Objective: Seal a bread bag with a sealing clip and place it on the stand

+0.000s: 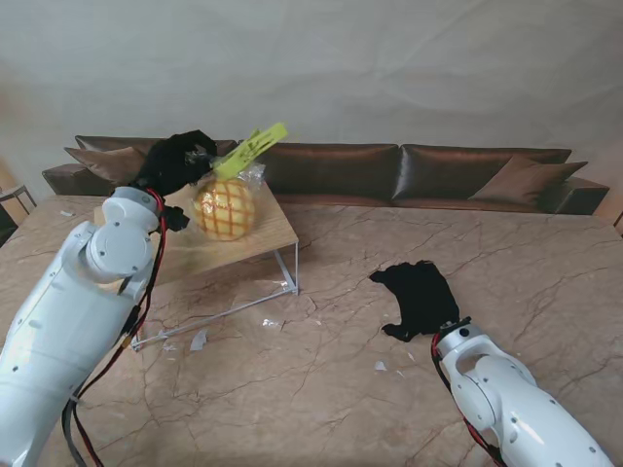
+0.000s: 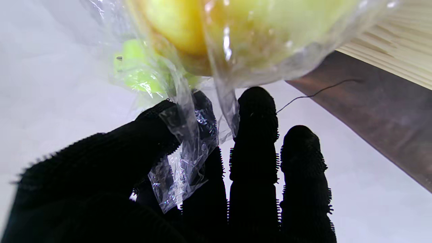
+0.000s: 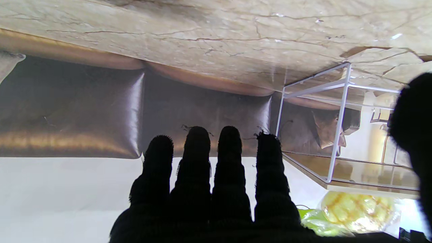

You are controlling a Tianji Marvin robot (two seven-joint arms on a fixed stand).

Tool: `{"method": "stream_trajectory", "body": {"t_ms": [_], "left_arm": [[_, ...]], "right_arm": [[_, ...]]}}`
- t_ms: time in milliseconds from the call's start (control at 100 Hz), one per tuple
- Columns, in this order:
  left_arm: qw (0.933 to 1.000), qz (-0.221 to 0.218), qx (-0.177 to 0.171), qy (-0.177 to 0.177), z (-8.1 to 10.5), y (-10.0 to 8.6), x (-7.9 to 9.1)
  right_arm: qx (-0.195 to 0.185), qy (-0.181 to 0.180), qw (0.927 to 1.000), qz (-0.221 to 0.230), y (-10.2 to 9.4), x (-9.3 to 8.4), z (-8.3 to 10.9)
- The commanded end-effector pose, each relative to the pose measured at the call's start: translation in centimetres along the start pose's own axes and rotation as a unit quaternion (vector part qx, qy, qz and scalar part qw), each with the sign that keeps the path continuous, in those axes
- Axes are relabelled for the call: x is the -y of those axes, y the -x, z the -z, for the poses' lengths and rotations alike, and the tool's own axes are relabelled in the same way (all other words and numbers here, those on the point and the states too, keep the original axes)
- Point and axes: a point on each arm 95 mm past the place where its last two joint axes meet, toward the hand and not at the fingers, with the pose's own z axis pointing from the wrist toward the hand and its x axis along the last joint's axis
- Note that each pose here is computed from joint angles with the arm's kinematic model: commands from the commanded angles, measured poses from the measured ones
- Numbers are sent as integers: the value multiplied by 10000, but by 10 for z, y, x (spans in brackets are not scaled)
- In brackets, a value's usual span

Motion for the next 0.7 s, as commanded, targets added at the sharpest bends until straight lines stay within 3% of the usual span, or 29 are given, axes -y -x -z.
{"method": "stream_trajectory", "body": {"t_ms": [0,370,690], "left_arm": [[9999,11,102,6,-1,5,-3],[9947,-345,920,311,6,58,-18],[9921,-628,1032,329,19,80,-12]], "right_arm": [[-21,19,10000,-57,-3,1,-2],[-118,39,9998,-128,-9,7,-3],[-146,167,9997,-128,-16,3,0]]}}
